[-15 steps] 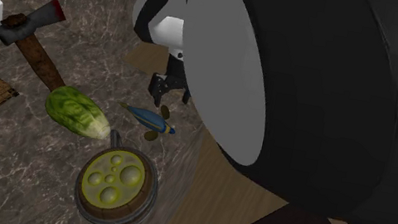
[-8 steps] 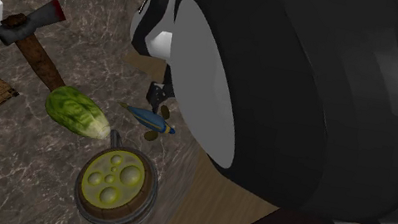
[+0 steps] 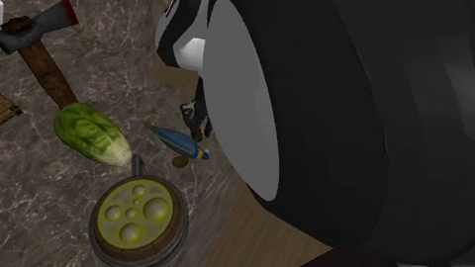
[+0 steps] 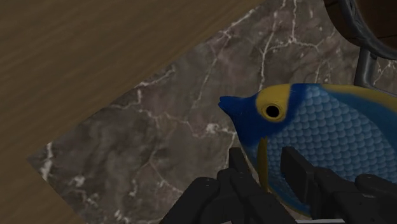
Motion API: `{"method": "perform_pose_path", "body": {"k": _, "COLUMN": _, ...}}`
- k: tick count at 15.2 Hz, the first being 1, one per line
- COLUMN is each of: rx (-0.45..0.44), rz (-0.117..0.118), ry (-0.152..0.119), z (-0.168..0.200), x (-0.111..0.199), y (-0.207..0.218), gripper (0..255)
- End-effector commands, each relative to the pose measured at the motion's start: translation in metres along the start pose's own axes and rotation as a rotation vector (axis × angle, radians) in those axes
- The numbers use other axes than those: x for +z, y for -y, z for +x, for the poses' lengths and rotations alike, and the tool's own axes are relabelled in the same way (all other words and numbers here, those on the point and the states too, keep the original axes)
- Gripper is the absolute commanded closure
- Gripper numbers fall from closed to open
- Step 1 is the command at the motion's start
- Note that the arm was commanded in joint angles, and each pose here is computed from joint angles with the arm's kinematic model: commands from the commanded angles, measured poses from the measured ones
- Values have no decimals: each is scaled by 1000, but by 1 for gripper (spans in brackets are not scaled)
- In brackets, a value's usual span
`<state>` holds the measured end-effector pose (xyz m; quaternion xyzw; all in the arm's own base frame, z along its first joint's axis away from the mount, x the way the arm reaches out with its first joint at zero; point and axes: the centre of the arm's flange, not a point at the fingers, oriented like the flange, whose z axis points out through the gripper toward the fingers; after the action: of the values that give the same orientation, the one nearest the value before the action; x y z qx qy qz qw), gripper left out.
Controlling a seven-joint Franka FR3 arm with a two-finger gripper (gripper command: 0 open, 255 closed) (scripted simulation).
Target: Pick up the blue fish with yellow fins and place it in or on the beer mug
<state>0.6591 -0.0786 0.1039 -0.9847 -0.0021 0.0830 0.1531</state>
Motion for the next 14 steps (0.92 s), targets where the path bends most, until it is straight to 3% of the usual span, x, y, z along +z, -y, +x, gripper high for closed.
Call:
{"method": "perform_pose_path", "body": {"k": 1, "rx": 0, "rz": 0, "ry": 0, "z": 0, "x": 0, "y": 0, "gripper": 255}}
{"method": "perform_pose_path", "body": {"k": 8, "rx": 0, "rz": 0, "ry": 0, "z": 0, "x": 0, "y": 0, "gripper": 255}}
{"method": "perform_pose_path", "body": {"k": 14, "rx": 0, "rz": 0, "ry": 0, "z": -5, "x": -30, "y": 10, "gripper": 255}}
